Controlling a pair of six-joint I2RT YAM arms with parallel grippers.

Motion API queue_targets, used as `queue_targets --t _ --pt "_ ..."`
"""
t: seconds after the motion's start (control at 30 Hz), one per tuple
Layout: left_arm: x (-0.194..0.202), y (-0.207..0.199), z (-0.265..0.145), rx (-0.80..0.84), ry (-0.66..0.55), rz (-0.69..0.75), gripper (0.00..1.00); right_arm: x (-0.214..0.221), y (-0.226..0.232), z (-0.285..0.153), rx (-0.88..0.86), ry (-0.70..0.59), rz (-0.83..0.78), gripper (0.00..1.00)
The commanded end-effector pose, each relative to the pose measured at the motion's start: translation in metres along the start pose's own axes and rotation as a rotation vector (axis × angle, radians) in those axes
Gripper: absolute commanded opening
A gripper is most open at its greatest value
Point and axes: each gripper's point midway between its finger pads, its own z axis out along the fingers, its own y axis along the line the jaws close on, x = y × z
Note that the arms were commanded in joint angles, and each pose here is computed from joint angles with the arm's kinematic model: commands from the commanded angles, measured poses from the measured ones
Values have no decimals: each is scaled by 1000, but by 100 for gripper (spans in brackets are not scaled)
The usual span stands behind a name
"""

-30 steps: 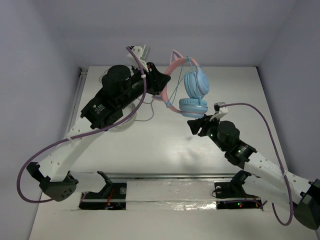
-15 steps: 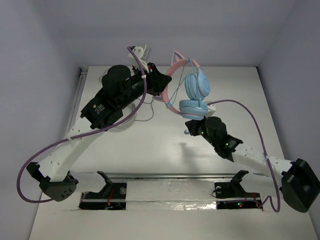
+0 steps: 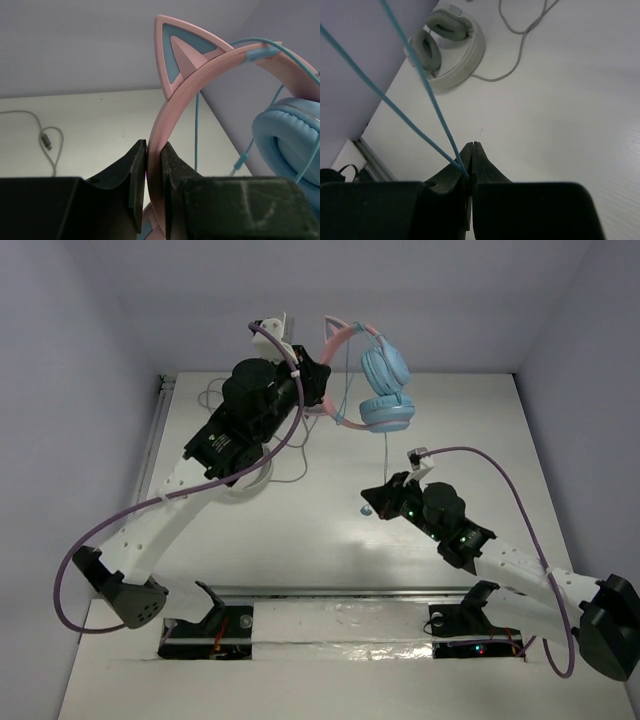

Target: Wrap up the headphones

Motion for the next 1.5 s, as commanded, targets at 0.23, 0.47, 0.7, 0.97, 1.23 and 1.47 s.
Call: queue_targets --t 0.23,0.47,0.7,0.97,1.23,1.47 --pt "-25 32 57 -126 -180 -151 0 30 22 -11 -50 130 32 0" --pt "21 58 87 -201 -136 -185 0 55 34 -6 -44 228 46 0" --pt "92 85 100 -253 -35 -187 0 70 81 -3 -154 292 67 0" --pt "185 94 78 -291 80 -136 0 39 117 -5 -239 212 122 0" --pt "249 91 29 -276 174 -111 0 -17 112 2 -144 -14 197 0" --pt "279 71 -11 -205 249 -119 0 -35 92 12 -27 -131 222 3"
